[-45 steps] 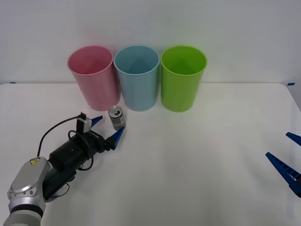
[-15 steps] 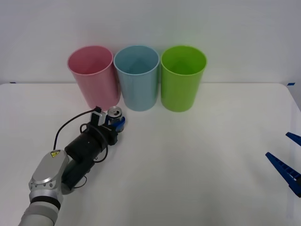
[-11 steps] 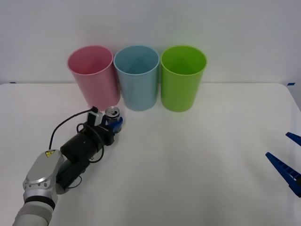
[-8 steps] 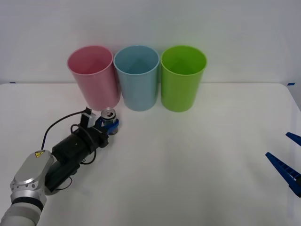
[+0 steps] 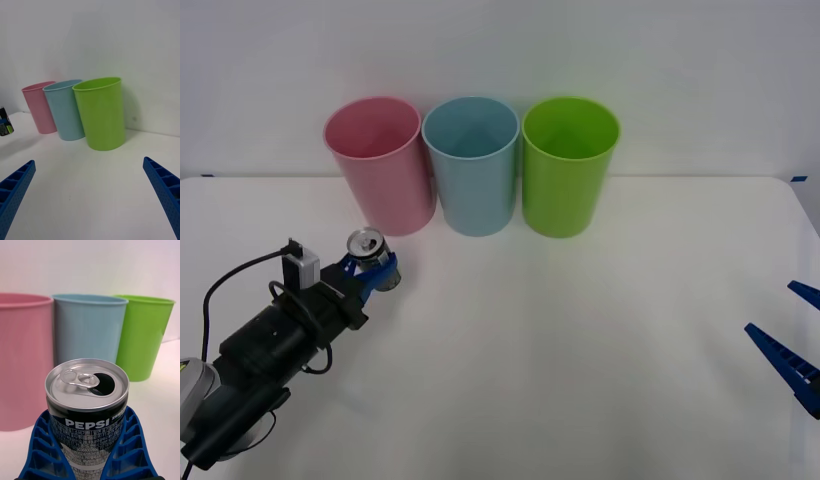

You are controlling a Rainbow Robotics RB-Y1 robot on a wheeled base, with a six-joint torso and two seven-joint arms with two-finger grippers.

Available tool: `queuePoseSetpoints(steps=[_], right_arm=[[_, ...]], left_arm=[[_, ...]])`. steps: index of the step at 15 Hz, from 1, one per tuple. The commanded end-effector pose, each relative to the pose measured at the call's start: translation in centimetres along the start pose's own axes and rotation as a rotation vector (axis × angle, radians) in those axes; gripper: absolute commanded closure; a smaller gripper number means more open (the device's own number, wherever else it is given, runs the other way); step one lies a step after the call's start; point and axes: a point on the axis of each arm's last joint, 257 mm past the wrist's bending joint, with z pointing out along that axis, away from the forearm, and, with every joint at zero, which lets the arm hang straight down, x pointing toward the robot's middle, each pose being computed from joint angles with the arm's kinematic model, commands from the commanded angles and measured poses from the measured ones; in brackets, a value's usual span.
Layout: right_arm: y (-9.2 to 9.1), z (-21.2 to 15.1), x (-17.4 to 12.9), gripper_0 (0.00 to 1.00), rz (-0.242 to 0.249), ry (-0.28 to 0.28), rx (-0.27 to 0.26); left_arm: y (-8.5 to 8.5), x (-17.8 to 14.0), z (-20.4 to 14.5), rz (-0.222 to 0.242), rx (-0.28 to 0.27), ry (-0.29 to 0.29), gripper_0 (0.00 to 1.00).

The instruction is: Grasp the object on the table and drop it into the matching bin: aluminum can to the light blue bin, PET bottle to the pink bin.

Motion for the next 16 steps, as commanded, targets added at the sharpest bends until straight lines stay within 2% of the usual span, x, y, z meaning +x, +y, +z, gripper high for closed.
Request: queuePoseSetpoints(steps=[1,6,13,16], right_arm=[[0.0,0.0,0.0,0.0,0.0,0.0,0.0],[0.0,0.0,0.0,0.0,0.0,0.0,0.0],[0.0,0.0,0.0,0.0,0.0,0.0,0.0],[0.0,0.0,0.0,0.0,0.0,0.0,0.0]], left_arm=[[-0.4,-3.5,-1.2,-0.004,-0.046,-0.062,1.0],[-1.5,-9.7,-0.9,0.01,-0.069,-0.167,1.0],[-1.0,-18.0,3.5,-0.119,-0.026,-0.299,1.0],[-0.5,-19.4,5.9,-0.098,-0.017,-0.306,1.0]])
